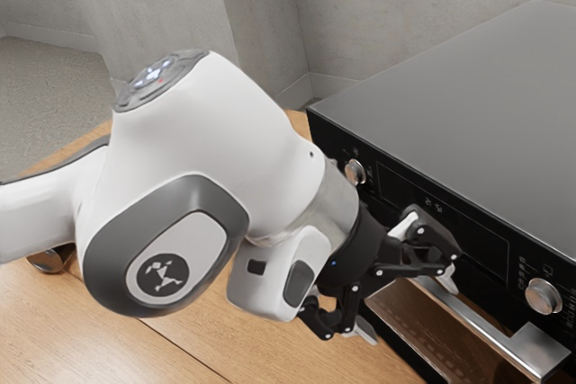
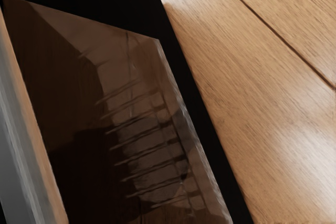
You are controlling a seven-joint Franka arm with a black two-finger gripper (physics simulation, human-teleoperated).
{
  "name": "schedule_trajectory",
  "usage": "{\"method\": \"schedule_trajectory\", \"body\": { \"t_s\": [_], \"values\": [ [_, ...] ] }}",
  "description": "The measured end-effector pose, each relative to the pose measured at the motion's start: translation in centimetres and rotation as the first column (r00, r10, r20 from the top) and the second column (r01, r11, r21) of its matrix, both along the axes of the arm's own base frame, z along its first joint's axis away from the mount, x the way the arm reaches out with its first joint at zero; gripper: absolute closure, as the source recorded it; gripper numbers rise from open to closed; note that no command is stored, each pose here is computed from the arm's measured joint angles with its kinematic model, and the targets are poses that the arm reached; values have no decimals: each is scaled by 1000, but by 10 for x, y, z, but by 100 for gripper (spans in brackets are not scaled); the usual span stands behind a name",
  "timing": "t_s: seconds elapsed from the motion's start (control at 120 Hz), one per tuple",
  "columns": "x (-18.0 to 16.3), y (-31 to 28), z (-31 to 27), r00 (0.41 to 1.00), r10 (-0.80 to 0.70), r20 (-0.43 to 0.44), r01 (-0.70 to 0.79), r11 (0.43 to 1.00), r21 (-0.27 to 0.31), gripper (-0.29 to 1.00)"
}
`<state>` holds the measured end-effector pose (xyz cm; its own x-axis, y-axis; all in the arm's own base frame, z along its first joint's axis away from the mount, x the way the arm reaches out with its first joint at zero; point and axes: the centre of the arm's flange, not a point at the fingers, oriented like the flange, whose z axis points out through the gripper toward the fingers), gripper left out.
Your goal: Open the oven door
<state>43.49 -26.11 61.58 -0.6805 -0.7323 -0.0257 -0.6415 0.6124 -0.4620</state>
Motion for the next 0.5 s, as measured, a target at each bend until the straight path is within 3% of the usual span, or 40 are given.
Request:
{"method": "schedule_trajectory", "body": {
  "t_s": [0.092, 0.142, 0.167, 0.183, 0.2, 0.217, 0.233, 0.25, 0.258, 0.275, 0.308, 0.342, 0.375, 0.408, 0.442, 0.5],
  "values": [
    [-4, 2, -5, 1000, -16, 1, 16, 1000, 13, -2],
    [-46, 16, -6, 1000, -14, 26, 13, 999, 38, 7],
    [-110, 15, 3, 995, -54, 83, 50, 997, 58, 9],
    [-170, 2, 15, 982, -116, 149, 104, 991, 86, 8],
    [-244, -18, 30, 949, -206, 239, 178, 975, 132, 8],
    [-331, -38, 68, 878, -306, 369, 264, 951, 160, 7],
    [-396, -39, 139, 797, -327, 507, 292, 945, 149, 6],
    [-427, -28, 207, 752, -274, 600, 259, 959, 114, 6],
    [-425, -19, 244, 746, -224, 627, 222, 972, 82, 5],
    [-395, 4, 306, 757, -100, 646, 118, 993, 16, 5],
    [-235, 57, 358, 829, 165, 535, -158, 986, -59, 5],
    [-103, 141, 347, 839, 408, 359, -400, 911, -99, 4],
    [-10, 211, 303, 793, 585, 169, -579, 811, -91, 3],
    [47, 265, 258, 708, 706, 19, -704, 708, -60, 3],
    [75, 308, 225, 599, 797, -82, -800, 599, -26, 2],
    [120, 370, 131, 386, 879, -280, -899, 426, 99, 2]
  ]
}}
